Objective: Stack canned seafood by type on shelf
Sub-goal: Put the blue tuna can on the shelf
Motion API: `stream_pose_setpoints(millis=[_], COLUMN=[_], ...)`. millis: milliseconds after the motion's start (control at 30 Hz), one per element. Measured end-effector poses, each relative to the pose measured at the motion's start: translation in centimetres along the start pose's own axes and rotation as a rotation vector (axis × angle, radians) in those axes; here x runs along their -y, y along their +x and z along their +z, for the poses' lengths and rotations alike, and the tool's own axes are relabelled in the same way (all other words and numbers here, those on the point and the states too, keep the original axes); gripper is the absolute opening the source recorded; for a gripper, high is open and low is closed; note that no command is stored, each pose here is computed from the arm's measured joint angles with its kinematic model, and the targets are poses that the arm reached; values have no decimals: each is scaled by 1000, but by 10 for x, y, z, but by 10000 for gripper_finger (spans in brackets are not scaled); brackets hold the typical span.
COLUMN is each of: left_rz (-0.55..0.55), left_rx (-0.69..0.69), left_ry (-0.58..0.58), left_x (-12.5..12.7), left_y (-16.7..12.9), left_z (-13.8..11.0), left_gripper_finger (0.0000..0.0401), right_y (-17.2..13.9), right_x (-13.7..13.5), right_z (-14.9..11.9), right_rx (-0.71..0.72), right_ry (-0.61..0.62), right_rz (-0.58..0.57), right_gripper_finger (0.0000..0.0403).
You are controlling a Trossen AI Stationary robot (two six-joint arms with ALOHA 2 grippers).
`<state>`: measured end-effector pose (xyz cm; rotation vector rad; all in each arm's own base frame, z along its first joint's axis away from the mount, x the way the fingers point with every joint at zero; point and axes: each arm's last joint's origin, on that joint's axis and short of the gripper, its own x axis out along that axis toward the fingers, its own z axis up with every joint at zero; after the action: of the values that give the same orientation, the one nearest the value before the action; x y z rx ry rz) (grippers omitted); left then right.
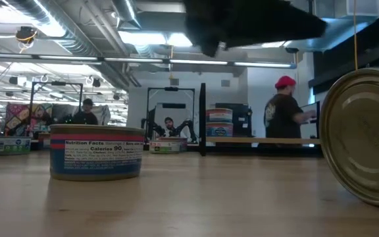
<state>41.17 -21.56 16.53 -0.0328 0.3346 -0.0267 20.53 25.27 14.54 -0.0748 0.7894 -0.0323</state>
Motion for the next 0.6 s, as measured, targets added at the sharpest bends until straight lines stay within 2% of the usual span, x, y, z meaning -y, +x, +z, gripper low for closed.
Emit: stream_pose_setpoints(millis=[167, 300, 433, 600], left_rz=[24, 49, 56, 43], left_rx=[-31, -117, -125, -115], left_ry=[7, 0, -37, -20], left_x=[1, -1, -4, -4], left_y=[20, 21, 22, 23], left_z=[6, -1, -4, -2], left_gripper_finger=[265, 265, 265, 265], right_y=[0, 0, 0, 0], right_x=[0, 1, 1, 1], right_z=[0, 0, 0, 0], right_rx=[7, 6, 7, 8], right_ry=[-2, -5, -23, -22], right_rz=[-10, -11, -15, -15], right_gripper_finger=[10, 10, 10, 10])
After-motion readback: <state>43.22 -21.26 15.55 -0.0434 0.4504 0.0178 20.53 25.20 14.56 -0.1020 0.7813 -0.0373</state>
